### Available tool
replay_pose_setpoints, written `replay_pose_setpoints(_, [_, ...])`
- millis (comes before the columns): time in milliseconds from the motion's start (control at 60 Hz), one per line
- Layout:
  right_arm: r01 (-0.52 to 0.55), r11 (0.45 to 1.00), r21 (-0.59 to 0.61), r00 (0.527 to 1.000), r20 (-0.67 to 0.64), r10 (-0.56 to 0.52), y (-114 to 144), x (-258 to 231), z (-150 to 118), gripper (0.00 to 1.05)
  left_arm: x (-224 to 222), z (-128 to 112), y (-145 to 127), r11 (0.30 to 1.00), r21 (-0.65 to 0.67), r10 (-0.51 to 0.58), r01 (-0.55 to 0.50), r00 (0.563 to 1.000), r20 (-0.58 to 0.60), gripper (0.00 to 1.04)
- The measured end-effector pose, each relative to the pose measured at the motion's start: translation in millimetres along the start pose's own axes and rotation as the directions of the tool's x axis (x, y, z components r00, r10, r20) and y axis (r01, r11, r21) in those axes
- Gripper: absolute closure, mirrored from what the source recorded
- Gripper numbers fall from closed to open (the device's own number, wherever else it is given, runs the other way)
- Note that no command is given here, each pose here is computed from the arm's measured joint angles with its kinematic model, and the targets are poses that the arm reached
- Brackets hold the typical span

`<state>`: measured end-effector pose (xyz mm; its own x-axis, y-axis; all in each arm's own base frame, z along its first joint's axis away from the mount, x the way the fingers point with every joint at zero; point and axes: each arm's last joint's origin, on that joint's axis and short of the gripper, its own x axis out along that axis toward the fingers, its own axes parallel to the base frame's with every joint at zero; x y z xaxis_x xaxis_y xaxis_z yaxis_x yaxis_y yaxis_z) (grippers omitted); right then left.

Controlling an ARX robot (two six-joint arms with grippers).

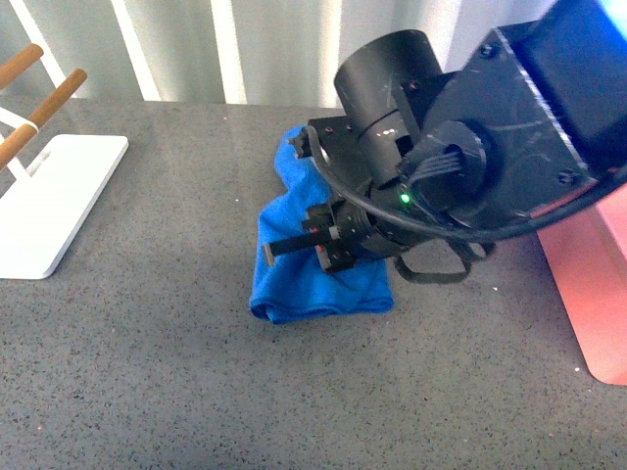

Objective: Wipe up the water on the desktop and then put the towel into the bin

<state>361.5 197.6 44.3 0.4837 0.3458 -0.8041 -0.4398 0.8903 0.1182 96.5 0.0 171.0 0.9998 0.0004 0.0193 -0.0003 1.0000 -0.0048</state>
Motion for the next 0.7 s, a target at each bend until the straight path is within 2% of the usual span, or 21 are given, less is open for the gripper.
replay_pose_setpoints(250, [0.035, 0.996, -0.077, 0.998, -0.046, -0.039, -25, -41, -36, 1.00, 0, 0, 0, 1.000, 0.000, 0.000, 0.000, 1.000, 0.000, 0.07])
replay_pose_setpoints(700, [0.163, 0.981, -0.106, 0.987, 0.031, -0.160, -77, -70, -16, 1.00, 0, 0, 0, 1.000, 0.000, 0.000, 0.000, 1.000, 0.000, 0.07])
